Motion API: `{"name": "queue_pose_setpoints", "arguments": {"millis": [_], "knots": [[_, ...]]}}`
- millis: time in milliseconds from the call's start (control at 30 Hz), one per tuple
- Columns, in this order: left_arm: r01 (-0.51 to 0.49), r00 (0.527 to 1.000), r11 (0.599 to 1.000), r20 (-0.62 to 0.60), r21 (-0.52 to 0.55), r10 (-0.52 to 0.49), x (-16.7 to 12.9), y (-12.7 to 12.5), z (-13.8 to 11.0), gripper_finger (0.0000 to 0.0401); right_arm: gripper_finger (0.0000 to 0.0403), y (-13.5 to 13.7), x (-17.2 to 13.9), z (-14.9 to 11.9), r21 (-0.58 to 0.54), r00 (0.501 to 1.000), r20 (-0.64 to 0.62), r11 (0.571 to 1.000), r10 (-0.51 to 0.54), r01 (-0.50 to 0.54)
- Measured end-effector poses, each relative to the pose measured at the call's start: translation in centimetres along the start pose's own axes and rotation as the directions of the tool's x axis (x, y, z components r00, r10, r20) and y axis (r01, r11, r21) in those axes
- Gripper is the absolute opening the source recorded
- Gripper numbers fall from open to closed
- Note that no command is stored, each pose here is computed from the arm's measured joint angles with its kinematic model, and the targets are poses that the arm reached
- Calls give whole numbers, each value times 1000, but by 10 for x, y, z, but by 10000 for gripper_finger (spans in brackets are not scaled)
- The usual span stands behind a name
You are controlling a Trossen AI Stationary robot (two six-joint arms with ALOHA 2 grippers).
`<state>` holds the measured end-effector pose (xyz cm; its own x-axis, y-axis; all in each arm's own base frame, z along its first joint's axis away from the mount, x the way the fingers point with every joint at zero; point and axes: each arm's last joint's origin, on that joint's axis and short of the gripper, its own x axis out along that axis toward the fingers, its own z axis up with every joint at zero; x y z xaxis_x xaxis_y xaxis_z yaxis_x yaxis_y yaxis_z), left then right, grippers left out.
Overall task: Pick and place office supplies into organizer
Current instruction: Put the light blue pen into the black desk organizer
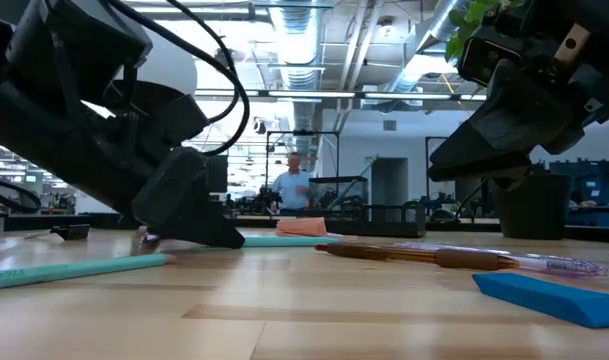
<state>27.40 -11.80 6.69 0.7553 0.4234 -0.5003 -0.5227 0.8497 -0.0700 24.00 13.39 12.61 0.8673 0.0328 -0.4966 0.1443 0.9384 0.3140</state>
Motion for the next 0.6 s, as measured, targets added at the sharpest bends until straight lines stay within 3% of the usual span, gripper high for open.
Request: {"name": "queue_pose_setpoints", "arguments": {"millis": [167, 367, 500, 600], "knots": [[51, 999, 997, 16, -60, -50, -1, -5, 1, 151, 93, 0, 0, 0, 0, 1000, 0, 1000, 0, 0], [80, 994, 988, 87, -134, -69, 10, -12, -15, 151, 93, 0, 0, 0, -1, 1000, -1, 1000, 2, -2], [83, 982, 992, 177, -94, -66, 14, -27, -18, 151, 93, 1, 0, 0, -1, 1000, -2, 1000, 3, -3], [118, 979, 992, 172, -51, -107, 15, -41, -12, 151, 93, 1, -1, -1, -4, 1000, -6, 1000, 2, -2]]}}
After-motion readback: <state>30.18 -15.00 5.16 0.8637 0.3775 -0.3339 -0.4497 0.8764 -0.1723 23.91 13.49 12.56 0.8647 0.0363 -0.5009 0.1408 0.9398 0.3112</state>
